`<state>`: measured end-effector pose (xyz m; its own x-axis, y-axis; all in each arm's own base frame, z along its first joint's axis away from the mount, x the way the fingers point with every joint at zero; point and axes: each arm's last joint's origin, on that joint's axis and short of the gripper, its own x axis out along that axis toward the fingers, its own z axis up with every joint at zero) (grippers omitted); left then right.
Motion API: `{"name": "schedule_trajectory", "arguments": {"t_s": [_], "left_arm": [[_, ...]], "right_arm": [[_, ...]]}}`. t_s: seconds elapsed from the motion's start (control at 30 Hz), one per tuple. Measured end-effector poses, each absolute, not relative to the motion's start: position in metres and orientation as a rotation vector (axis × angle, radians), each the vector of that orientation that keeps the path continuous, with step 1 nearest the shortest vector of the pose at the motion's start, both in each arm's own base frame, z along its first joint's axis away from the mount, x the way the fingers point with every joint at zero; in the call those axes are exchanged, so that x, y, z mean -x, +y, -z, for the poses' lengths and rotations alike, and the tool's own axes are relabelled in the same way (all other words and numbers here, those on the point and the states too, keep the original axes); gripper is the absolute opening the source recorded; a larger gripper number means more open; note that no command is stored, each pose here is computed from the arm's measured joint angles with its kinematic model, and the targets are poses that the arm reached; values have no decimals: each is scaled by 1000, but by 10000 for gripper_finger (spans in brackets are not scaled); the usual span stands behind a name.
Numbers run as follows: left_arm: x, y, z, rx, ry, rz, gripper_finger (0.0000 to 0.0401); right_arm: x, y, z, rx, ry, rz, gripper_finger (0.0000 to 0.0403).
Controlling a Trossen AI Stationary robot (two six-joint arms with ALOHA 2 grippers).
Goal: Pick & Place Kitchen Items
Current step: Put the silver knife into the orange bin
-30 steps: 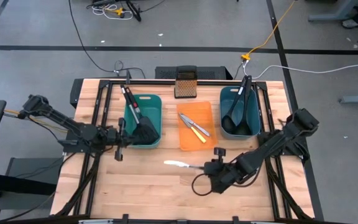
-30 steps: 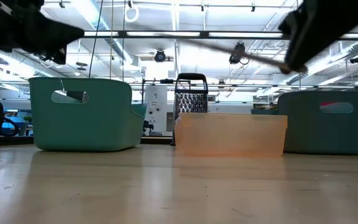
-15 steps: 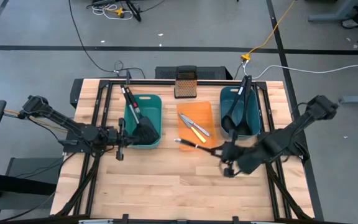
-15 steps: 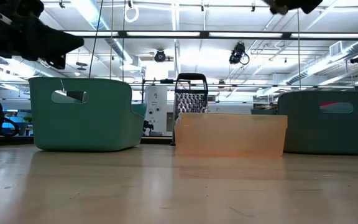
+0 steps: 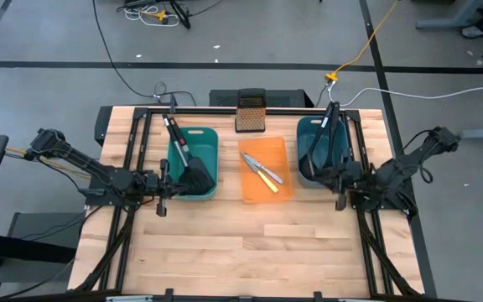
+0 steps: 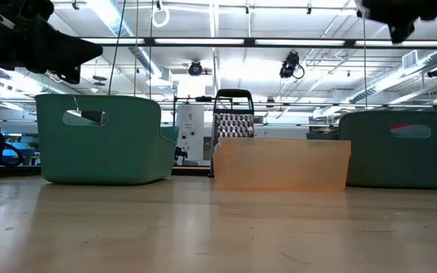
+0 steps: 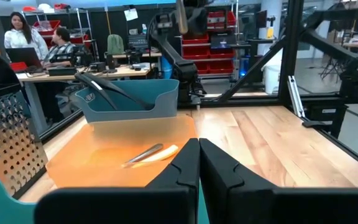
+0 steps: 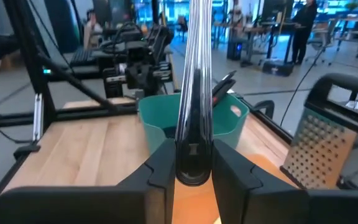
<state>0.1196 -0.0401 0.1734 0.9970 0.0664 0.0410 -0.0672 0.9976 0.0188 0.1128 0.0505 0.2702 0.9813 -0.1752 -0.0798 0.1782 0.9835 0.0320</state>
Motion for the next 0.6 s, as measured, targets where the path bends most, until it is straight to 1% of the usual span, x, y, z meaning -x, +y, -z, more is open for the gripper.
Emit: {"name": "schedule_trajectory", "arguments": {"t_s": [0.17,0.33,0.6], "left_arm": [[-120,-40,-174,-20,-41,-67,11],[-120,-40,-174,-19,-42,-67,12],[-120,-40,-174,-16,-42,-67,9]], "right_arm": [[-97,37,-248,-91,14,204,79],[-87,30,-237,-106,-5,226,79],[-86,26,-239,-177,-3,284,79]]}}
